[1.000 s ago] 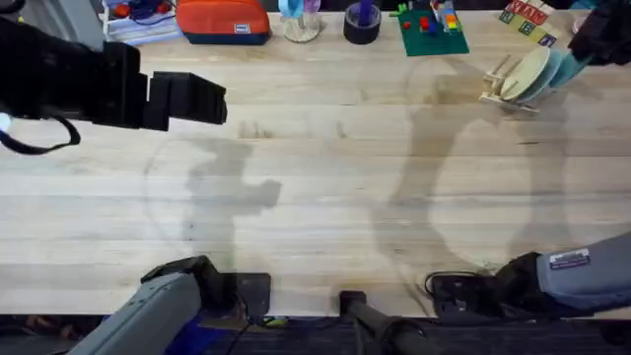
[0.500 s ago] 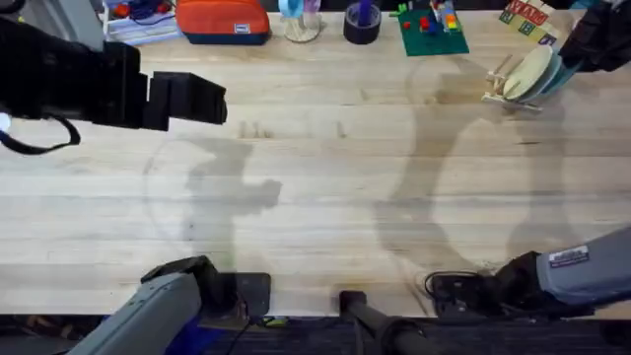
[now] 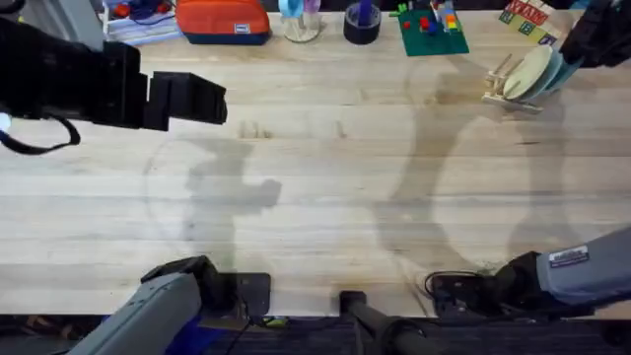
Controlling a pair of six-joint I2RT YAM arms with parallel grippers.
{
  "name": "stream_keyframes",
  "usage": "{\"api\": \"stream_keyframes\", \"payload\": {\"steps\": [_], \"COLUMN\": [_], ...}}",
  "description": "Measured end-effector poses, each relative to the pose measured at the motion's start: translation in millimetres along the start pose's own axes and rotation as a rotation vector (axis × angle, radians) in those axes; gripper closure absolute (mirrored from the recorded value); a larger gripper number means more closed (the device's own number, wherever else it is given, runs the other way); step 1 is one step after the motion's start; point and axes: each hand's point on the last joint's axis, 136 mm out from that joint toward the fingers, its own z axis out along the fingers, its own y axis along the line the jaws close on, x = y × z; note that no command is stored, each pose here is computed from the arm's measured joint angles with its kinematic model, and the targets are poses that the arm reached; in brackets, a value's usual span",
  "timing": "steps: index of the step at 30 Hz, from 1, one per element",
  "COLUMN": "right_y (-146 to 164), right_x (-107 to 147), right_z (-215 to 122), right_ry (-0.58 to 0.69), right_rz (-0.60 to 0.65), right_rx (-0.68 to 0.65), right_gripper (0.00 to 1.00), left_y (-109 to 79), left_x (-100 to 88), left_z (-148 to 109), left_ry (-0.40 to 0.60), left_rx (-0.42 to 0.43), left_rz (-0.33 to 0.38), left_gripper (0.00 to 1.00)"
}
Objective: Pick up the plates from the table one by one and place each into a slot on the dish rack.
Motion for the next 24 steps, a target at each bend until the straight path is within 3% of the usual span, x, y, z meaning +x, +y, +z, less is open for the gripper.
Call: {"api": "stream_keyframes", "payload": {"steps": [24], "right_y": [1.3], "right_x": [-5.0], "right_z": [0.1], "right_ry": [-0.020], "right_rz": [-0.068], "right_rx": [-0.005], "right_gripper": [0.972], "left_y": [0.0], "left_x": [0.0], "left_z": [0.0], "left_ry": [0.000], "left_rx": [0.000], "left_rz": [0.000], "left_gripper": [0.008]}}
